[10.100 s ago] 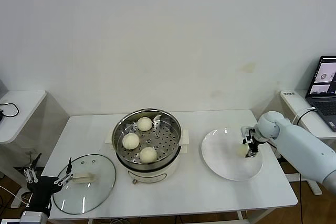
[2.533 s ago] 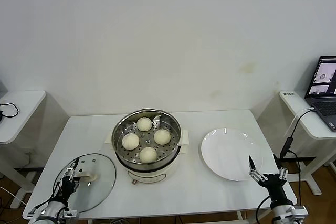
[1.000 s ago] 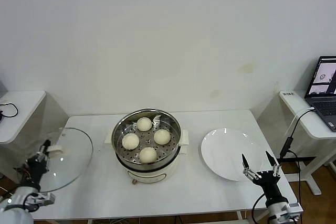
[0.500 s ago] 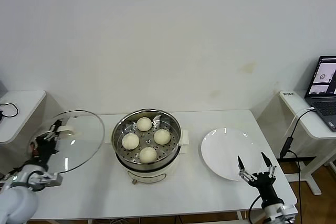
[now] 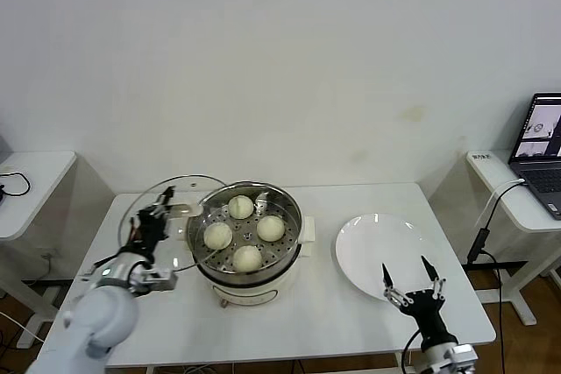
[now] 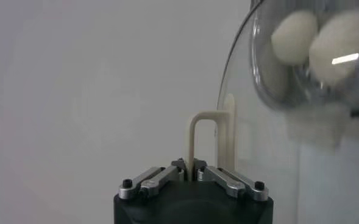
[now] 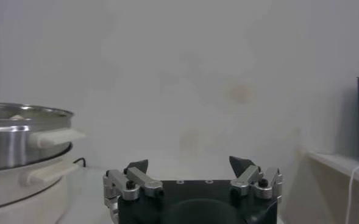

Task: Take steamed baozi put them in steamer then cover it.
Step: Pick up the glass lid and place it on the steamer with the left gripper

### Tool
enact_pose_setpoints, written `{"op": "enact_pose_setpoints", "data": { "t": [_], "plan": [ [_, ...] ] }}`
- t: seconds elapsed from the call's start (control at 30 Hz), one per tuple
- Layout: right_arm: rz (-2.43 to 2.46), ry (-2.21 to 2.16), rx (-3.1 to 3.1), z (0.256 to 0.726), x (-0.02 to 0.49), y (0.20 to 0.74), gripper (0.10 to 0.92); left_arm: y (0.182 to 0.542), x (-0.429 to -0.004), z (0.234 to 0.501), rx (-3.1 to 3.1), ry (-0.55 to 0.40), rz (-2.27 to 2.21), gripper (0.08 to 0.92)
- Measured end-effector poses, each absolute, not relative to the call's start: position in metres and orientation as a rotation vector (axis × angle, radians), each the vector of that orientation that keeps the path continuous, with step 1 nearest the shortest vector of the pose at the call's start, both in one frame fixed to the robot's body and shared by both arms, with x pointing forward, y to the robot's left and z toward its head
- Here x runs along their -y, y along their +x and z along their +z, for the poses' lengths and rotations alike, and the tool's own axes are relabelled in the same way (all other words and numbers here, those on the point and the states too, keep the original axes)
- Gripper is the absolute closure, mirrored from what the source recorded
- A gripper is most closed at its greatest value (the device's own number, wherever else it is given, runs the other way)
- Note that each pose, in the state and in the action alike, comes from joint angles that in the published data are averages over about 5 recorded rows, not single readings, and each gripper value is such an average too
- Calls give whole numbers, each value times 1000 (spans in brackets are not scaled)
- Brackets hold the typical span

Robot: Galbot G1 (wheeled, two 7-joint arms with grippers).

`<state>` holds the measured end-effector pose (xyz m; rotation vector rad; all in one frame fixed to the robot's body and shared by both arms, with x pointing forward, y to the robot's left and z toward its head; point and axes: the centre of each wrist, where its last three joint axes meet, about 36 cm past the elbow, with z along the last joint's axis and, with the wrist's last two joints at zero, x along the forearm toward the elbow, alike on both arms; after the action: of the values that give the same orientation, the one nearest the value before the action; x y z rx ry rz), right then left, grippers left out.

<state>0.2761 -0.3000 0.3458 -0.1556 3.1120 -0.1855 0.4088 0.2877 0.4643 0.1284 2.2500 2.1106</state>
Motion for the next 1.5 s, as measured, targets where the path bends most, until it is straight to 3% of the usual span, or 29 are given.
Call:
{"op": "enact_pose_setpoints", "data": {
  "t": [0.6,1.5],
  "plan": [
    [-199,-180,-3124,334,290,280,199,440,-196,454,-2183,202,2121,855],
    [-207,-195,-3132,328,287,280,200,435,-172,437,-2164,264,2151,855]
  ]
}}
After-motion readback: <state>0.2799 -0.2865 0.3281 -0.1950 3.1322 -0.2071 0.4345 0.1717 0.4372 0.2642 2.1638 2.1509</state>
